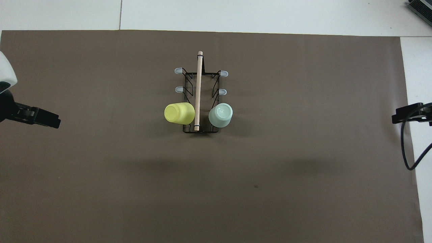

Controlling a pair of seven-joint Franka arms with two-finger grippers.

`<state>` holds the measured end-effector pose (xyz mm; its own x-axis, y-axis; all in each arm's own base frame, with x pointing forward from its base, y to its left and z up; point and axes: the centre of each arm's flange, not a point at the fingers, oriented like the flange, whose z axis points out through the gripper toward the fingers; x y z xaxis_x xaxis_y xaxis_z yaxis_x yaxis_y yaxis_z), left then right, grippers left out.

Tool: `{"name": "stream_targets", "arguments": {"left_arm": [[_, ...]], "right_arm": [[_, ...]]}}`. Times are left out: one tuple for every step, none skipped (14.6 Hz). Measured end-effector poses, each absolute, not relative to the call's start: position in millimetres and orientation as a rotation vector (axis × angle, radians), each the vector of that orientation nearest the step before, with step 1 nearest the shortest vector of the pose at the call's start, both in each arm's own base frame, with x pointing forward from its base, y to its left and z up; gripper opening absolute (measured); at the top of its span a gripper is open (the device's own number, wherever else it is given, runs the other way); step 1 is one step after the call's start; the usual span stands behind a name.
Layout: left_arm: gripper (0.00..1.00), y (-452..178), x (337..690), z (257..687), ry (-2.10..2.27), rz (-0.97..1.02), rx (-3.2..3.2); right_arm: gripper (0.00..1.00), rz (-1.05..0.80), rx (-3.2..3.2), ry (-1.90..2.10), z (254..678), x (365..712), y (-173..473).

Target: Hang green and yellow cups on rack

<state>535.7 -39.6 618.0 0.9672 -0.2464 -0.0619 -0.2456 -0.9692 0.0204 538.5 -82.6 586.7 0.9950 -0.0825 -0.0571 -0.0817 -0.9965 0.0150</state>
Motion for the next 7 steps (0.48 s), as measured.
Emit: {"name": "stream_targets", "arguments": {"left_arm": [[1.0,-37.5,535.8,618.0,-0.383,-0.1,3.103],[1.0,-36.4,535.9,618.0,-0.38,-0.1,3.103],[1.0,-36.2,535.9,618.1,-0.379,-0.1,3.103],[1.0,-36.1,535.9,618.1,-0.379,-0.1,3.103],[1.0,-35.8,535.9,618.1,-0.378,-0.1,3.103],[1.0,-35.5,535.9,618.1,-0.377,-0.1,3.103],[1.0,-35.1,536.0,618.1,-0.376,-0.1,3.104]], "right_arm": [[1.0,-0.102,3.125,-0.119,587.1,538.2,-78.5],[1.0,-0.115,3.126,-0.105,585.7,538.2,-73.5],[1.0,-0.123,3.125,-0.096,584.0,538.4,-69.9],[1.0,-0.125,3.125,-0.096,583.1,538.4,-69.6],[1.0,-0.126,3.125,-0.103,583.0,538.0,-71.9],[1.0,-0.134,3.126,-0.112,582.8,537.0,-75.1],[1.0,-0.153,3.126,-0.119,582.2,534.9,-77.1]]}}
